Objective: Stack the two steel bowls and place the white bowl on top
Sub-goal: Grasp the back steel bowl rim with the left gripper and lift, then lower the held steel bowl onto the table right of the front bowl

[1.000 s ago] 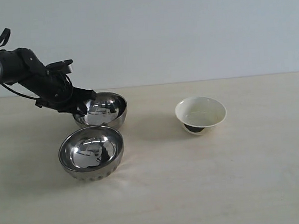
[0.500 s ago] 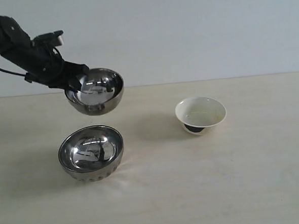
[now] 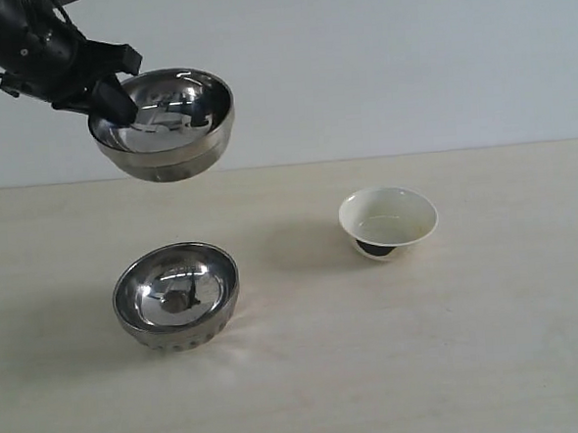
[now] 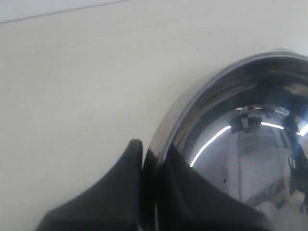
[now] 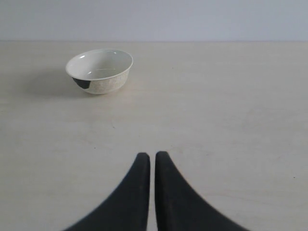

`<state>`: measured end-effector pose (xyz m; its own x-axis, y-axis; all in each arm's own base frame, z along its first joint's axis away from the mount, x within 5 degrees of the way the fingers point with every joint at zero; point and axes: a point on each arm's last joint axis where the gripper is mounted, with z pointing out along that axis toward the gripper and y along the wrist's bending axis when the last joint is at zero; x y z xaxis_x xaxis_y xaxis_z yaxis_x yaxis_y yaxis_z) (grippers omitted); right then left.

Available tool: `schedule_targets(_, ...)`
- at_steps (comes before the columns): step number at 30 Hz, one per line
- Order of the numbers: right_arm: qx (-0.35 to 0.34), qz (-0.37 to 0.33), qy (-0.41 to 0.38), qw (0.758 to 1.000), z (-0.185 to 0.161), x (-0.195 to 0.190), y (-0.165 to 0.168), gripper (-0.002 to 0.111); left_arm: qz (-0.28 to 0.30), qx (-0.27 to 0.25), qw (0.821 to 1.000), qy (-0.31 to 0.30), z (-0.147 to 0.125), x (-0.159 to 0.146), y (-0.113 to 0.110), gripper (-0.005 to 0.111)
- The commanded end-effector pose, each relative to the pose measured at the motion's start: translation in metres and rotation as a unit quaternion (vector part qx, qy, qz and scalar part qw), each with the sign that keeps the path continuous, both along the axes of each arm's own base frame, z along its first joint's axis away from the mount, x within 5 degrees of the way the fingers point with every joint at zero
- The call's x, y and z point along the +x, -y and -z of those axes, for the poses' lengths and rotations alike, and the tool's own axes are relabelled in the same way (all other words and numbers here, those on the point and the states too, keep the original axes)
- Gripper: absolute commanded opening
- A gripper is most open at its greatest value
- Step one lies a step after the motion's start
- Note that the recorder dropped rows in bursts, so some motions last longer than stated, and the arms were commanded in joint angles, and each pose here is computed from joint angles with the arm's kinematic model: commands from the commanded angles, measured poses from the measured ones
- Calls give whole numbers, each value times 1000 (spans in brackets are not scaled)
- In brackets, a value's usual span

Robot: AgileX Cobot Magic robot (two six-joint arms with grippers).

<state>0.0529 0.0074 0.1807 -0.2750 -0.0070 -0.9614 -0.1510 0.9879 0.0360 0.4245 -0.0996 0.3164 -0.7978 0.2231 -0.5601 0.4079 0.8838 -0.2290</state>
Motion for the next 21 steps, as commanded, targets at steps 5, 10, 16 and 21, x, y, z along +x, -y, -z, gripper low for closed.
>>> schedule_targets(5,-1,3,5,1000,-1,0,0,0,56,-23,998,-12,7,-49,58,4)
schedule_targets(10,-1,3,5,1000,-1,0,0,0,85,-21,996,-11,28,-68,90,4)
schedule_targets(16,-1,3,5,1000,-1,0,0,0,74,-40,996,-17,57,-79,105,4)
schedule_targets(21,-1,3,5,1000,-1,0,0,0,82,-31,994,-60,82,-79,108,4)
